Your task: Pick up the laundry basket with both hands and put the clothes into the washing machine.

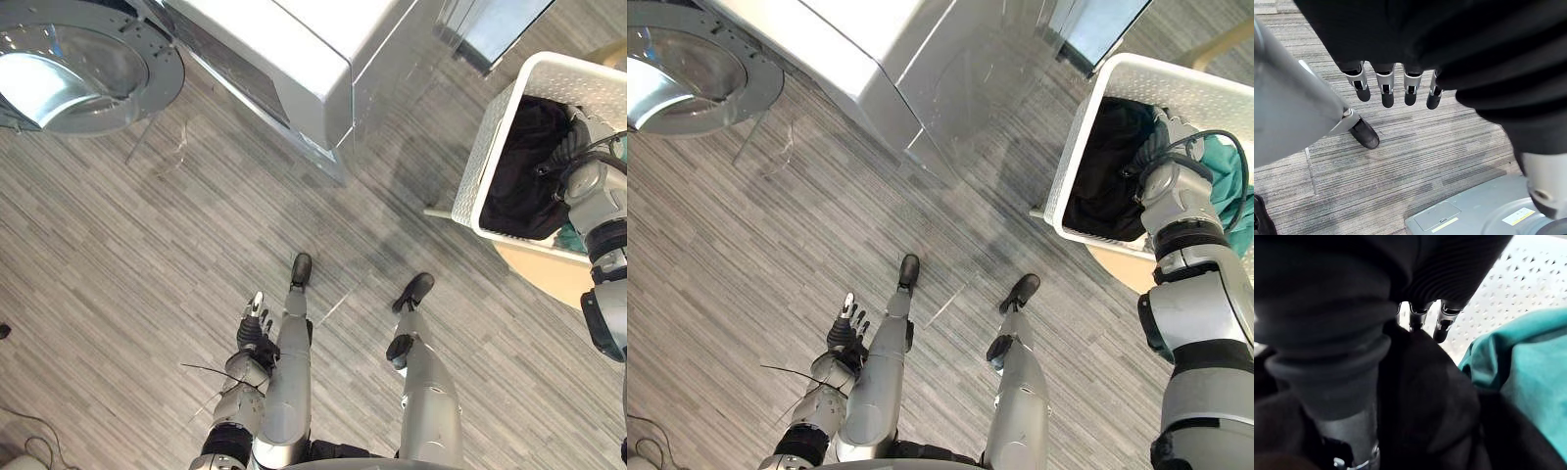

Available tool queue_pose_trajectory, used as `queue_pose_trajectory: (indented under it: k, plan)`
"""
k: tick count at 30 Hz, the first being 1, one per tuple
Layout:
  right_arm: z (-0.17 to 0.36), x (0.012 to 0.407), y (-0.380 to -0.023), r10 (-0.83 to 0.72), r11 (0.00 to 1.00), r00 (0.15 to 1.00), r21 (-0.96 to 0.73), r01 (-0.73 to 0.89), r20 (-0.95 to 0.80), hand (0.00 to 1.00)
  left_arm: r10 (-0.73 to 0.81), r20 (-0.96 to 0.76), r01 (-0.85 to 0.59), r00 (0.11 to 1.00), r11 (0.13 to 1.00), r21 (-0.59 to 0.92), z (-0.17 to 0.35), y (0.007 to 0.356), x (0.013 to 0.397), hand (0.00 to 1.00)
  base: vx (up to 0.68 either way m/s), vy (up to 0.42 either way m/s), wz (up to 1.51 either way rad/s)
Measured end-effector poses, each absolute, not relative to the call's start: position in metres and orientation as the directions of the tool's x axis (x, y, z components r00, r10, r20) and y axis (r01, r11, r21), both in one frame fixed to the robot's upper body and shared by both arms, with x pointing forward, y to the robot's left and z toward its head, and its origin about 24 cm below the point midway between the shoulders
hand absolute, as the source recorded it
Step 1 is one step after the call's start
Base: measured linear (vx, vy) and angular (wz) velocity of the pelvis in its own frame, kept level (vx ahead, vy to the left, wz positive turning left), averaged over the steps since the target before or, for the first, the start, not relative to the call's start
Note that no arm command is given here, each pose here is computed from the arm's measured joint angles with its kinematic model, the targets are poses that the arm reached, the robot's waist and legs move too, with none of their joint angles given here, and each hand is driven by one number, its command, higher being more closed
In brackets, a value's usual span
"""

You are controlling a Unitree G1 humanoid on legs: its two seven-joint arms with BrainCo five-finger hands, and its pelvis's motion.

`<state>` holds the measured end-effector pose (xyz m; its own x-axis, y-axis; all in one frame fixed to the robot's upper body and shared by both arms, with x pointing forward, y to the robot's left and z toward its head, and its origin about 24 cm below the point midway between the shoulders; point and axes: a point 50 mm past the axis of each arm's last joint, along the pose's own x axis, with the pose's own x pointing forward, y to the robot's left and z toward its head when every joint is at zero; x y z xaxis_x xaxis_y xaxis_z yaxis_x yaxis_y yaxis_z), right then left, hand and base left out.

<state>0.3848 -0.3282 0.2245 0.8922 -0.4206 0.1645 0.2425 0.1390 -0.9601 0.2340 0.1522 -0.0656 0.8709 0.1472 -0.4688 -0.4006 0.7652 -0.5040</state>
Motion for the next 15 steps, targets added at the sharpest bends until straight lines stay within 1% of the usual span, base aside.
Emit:
queue_pose_trajectory:
  k: [3,4,5,12,14,15]
  plan:
    - [0.220,0.387,-0.323,-0.397,0.084,0.906,-0.977,0.198,0.149,0.00,0.137,-0.452,-0.395,0.882,0.738,-0.547,-0.061,0.145,0.237,0.00,0.00,0.007,-0.01]
    - [0.220,0.387,-0.323,-0.397,0.086,0.906,-0.976,0.198,0.148,0.00,0.134,-0.451,-0.395,0.883,0.732,-0.555,-0.060,0.144,0.238,0.00,0.00,0.000,0.00]
    - [0.221,0.388,-0.323,-0.397,0.095,0.907,-0.977,0.192,0.140,1.00,0.129,-0.447,-0.392,0.885,0.723,-0.569,-0.059,0.143,0.240,0.00,0.00,0.000,0.00]
    - [0.221,0.387,-0.325,-0.430,0.143,0.894,-0.969,0.203,0.124,1.00,0.125,-0.404,-0.367,0.906,0.709,-0.603,-0.047,0.142,0.250,0.00,-0.02,0.028,0.00]
    - [0.219,0.386,-0.326,-0.439,0.181,0.890,-0.958,0.222,0.123,1.00,0.127,-0.402,-0.367,0.907,0.706,-0.606,-0.047,0.142,0.251,0.00,-0.01,0.017,-0.02]
    - [0.214,0.385,-0.327,-0.442,0.221,0.890,-0.948,0.229,0.112,1.00,0.128,-0.404,-0.372,0.906,0.698,-0.612,-0.047,0.141,0.251,0.00,-0.02,0.034,-0.04]
